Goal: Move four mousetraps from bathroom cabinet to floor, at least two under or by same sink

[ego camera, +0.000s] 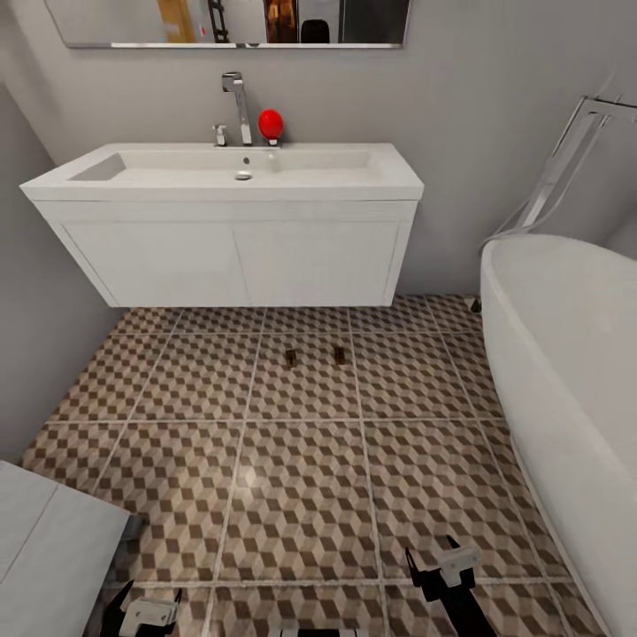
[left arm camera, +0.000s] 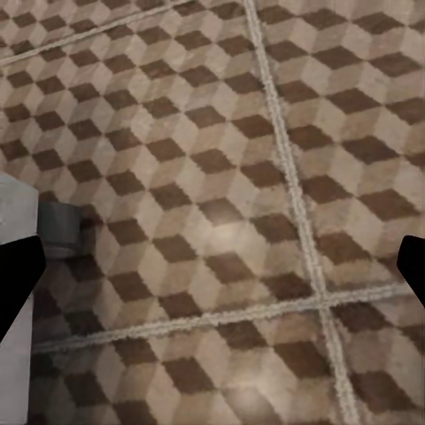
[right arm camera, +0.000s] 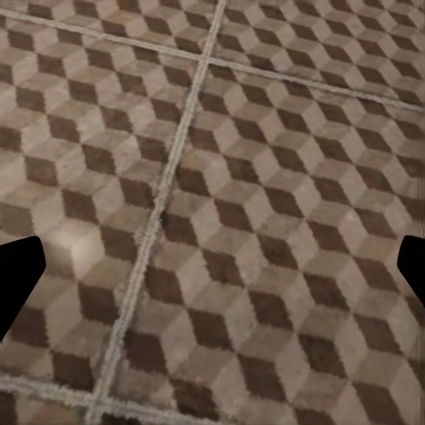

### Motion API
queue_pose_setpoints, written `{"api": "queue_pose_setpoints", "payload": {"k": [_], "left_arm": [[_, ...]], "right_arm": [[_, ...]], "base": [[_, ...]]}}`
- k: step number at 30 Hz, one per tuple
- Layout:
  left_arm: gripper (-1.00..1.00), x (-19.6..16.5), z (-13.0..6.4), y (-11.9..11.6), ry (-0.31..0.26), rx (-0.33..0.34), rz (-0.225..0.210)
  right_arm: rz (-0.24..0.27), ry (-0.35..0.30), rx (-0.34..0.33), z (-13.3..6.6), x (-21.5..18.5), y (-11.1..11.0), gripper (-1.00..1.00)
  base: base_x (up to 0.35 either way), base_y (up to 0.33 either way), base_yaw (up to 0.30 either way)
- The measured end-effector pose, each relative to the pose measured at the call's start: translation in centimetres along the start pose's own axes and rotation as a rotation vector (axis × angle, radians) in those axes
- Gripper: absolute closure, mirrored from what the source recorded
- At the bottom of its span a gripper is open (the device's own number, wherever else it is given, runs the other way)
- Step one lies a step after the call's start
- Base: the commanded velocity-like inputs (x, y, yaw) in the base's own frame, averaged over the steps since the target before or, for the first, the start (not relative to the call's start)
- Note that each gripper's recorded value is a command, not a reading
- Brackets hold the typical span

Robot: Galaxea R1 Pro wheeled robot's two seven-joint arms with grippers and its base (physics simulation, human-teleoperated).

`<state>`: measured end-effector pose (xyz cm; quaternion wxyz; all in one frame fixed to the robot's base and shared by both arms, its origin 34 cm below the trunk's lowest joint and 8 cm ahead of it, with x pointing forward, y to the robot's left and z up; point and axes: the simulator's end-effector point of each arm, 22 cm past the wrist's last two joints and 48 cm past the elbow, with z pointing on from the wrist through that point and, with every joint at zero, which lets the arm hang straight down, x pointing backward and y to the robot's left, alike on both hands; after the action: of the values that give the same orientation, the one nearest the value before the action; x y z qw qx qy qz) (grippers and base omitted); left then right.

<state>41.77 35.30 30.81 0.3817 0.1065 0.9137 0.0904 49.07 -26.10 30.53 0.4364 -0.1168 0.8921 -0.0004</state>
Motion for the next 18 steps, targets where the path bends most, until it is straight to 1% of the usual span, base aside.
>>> {"api": "queue_pose_setpoints", "payload": {"k": [18], "left_arm": [[-1.0, -2.9, -2.2, 0.9, 0.002, 0.002, -0.001]], "right_arm": [[0.001, 0.0, -0.001, -1.8, -3.3, -0.4, -1.0]], "base": [[0.0, 0.0, 0.0]]}}
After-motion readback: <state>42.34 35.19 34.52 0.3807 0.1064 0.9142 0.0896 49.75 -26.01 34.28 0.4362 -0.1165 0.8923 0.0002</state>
